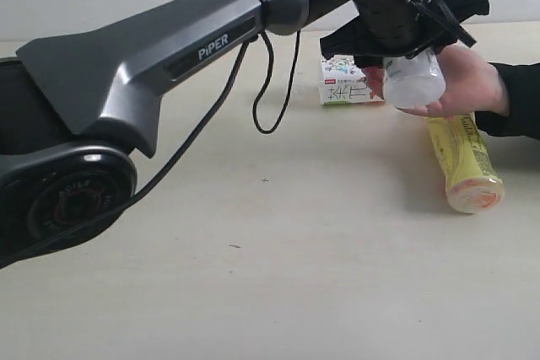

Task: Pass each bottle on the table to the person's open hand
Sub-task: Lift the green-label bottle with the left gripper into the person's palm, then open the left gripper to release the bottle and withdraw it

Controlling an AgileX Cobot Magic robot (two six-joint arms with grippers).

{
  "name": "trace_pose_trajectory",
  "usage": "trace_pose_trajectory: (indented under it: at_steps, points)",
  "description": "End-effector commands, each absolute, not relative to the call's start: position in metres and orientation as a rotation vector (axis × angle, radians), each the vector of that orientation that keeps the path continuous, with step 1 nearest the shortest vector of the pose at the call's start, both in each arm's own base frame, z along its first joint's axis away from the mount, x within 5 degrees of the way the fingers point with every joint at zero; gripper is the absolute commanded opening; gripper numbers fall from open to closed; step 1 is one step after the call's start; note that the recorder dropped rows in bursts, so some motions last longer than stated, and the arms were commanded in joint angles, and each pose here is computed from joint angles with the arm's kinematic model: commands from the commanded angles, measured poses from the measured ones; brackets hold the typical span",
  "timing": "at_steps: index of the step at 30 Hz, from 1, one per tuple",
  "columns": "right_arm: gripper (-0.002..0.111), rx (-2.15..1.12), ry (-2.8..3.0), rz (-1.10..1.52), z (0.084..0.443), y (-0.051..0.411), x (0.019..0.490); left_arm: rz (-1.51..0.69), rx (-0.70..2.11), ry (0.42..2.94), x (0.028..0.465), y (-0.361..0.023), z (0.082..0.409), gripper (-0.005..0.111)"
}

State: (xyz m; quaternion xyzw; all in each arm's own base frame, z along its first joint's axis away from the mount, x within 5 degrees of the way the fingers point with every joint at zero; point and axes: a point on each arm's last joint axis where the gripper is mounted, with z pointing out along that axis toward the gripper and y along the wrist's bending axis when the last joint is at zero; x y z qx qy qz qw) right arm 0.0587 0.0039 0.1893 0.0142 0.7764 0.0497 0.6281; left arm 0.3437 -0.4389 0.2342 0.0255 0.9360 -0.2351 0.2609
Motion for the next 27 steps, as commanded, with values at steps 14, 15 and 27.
trace_pose_trajectory:
  at_steps: [14,15,27]
  points:
    - [0.0,0.037,1.774,0.113,0.189,0.004,0.059,-0.773,-0.013,2.503,0.349,-0.453,0.212,0.0]
    - [0.0,0.037,1.774,0.113,0.189,0.004,0.059,-0.773,-0.013,2.503,0.349,-0.453,0.212,0.0]
    - [0.0,0.037,1.774,0.113,0.189,0.004,0.059,-0.796,-0.01,2.536,0.346,-0.455,0.209,0.056]
